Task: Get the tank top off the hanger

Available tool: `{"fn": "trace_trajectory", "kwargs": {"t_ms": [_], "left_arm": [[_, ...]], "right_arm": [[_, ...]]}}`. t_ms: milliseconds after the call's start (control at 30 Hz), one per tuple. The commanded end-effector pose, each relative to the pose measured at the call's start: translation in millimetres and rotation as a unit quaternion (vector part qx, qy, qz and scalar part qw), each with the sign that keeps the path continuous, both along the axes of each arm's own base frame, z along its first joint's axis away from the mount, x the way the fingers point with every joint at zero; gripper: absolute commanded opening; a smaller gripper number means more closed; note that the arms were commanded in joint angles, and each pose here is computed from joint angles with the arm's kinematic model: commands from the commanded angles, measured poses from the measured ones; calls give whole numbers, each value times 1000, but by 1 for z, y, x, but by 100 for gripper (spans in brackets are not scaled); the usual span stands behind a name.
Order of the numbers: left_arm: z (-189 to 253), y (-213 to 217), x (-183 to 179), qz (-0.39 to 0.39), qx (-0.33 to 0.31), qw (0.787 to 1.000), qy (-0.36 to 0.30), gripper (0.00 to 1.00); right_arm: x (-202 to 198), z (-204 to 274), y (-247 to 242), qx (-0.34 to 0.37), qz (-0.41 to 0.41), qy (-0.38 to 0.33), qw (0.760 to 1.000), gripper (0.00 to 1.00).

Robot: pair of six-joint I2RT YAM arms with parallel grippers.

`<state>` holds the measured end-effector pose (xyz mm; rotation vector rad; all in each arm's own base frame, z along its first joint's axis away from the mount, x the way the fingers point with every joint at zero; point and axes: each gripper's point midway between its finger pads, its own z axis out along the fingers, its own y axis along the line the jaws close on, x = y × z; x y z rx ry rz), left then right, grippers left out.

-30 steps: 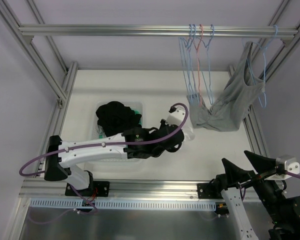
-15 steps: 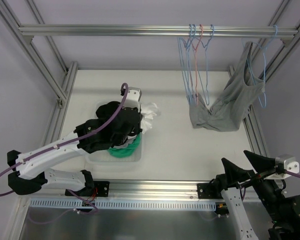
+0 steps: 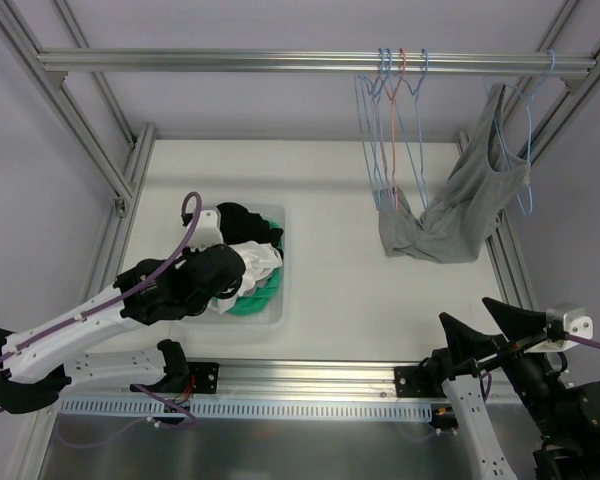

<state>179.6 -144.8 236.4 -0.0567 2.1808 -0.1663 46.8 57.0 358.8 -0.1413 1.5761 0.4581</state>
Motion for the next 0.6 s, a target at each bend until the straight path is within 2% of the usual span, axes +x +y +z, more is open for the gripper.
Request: {"fn": "trace_trajectory", "kwargs": {"t_ms": [0, 133, 400, 500, 567], "left_arm": [[-14, 43, -6, 87, 6, 996, 8, 0], [-22, 53, -4, 114, 8, 993, 13, 0], [-48, 58, 11, 166, 59, 983, 41, 1], [-56, 57, 13, 173, 71, 981, 52, 8], [-64, 54, 13, 173, 80, 980, 61, 18]], "right_arm": [[0, 13, 6, 15, 14, -23, 1000, 99], [1, 14, 8, 22, 20, -25, 999, 99], [-1, 15, 10, 23, 24, -26, 999, 99], [-2, 16, 10, 21, 26, -31, 999, 100], [-3, 17, 9, 20, 25, -33, 999, 99]]}}
